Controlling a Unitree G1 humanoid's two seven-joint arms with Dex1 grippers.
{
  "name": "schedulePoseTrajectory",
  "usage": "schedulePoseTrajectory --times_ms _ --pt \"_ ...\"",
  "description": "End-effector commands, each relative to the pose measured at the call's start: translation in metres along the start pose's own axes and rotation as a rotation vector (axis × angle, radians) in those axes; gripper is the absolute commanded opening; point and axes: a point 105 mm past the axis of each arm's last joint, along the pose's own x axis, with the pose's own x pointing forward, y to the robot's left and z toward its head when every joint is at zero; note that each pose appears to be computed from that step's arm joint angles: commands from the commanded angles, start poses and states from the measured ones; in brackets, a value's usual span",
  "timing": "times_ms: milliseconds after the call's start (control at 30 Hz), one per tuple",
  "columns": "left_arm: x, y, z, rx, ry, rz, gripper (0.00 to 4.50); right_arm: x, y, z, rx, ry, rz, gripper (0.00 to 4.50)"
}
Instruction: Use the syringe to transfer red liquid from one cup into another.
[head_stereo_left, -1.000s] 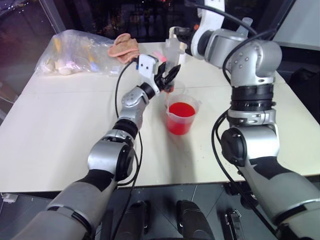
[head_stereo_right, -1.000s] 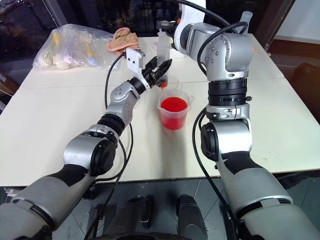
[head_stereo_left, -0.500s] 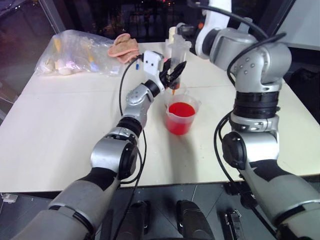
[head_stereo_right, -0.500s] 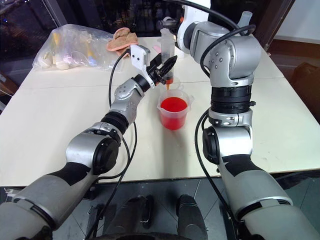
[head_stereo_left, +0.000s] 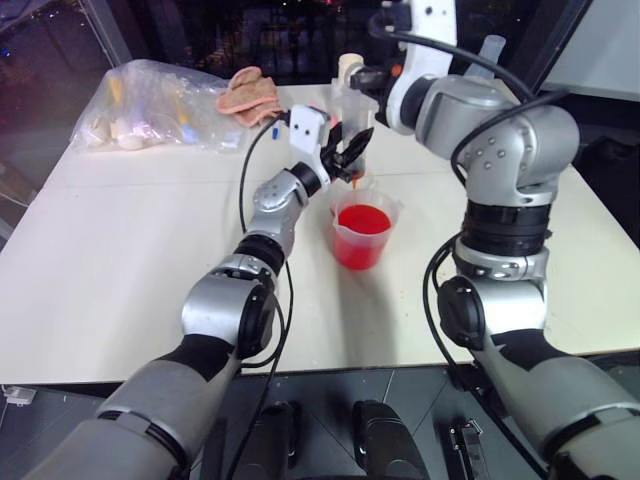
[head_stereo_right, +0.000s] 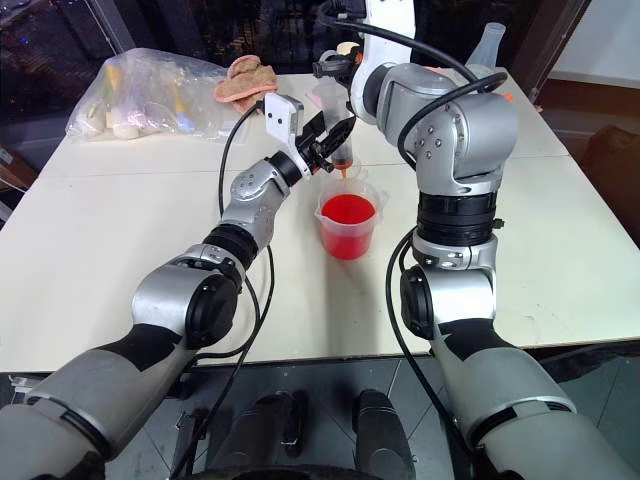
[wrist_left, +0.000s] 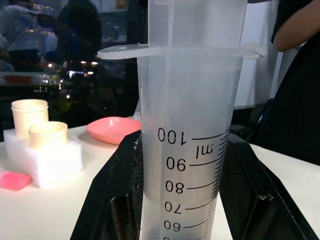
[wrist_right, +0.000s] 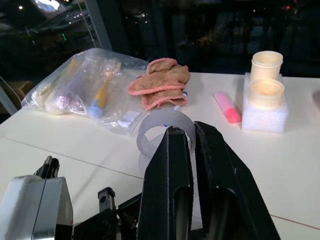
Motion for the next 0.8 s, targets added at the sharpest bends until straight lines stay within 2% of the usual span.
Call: schedulePoseTrajectory --times_ms 33,467,800 --pt "0.020 -0.004 0.046 0.040 -0.125 -0.004 1.55 0.003 0.028 -0.021 0.023 0.076 0.123 0.05" --pt "0.022 0.000 0.058 0.052 -0.152 -0.001 1.55 0.003 0.023 -0.043 0.056 0.129 0.107 0.05" --pt "0.020 0.006 0.065 0.066 -0.165 0.005 1.55 0.003 0.014 -0.047 0.068 0.138 0.081 0.05"
